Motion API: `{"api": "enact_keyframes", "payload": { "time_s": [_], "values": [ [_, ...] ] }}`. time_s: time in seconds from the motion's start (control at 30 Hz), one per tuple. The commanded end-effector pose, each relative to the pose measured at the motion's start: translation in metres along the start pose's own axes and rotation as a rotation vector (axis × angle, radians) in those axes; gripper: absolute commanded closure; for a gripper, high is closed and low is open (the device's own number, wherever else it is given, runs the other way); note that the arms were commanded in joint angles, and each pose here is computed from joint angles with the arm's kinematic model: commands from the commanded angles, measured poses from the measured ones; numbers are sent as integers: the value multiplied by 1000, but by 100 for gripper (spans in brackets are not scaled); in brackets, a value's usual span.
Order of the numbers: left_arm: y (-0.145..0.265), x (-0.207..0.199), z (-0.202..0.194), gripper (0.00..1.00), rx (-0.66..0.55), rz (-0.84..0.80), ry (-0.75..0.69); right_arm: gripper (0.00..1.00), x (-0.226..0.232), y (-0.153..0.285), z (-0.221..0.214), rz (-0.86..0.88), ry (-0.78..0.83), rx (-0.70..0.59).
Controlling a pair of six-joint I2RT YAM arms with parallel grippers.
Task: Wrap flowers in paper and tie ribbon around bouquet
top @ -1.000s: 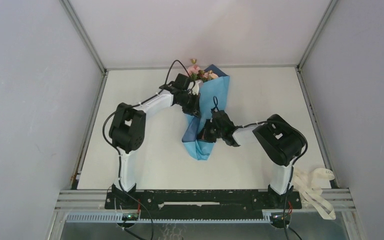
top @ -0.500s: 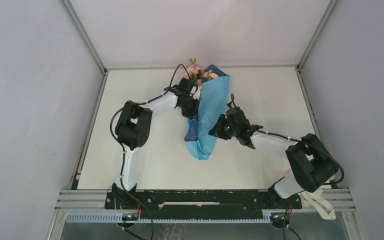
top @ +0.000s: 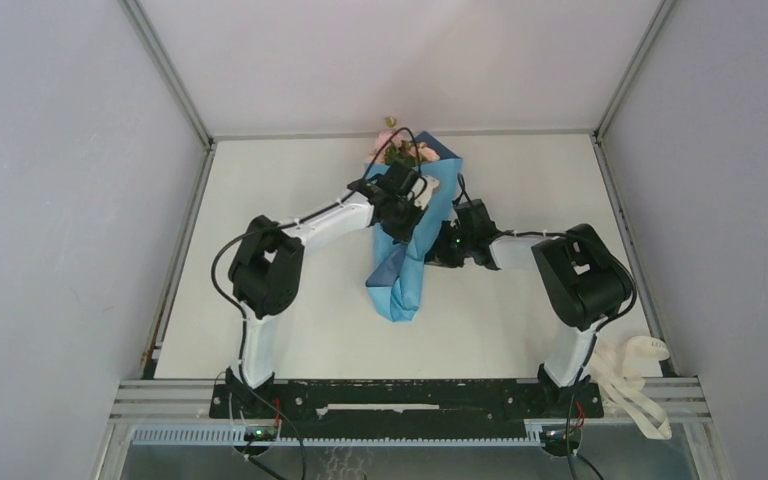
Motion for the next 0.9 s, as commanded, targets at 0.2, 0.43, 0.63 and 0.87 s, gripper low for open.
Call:
{"api": "enact_keyframes", "payload": {
  "time_s": [0.2,0.43,0.63,0.87],
  "values": [
    [-5,-18,8,100,29,112,-231,88,10,9,-10,186,-118,27],
    [-19,-29,-9,98,78,266,-499,84,1,40,10,182,-122,-45],
    [-27,-42,-19,98,105,358,-605,81,-7,81,63,159,-80,-206],
    [-31,-43,-20,97,137,428,-643,67,20,91,125,178,72,-173]
  ]
}}
Point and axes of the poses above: each gripper's point midway between its finger pads, its own y axis back along the fingers, its own x axis along the line the jaws close on, z = x × y, the point moved 8 cm from there along y, back along the fingers, and after that the axes turned 8 degrees about -y, right-handed, at the moved point
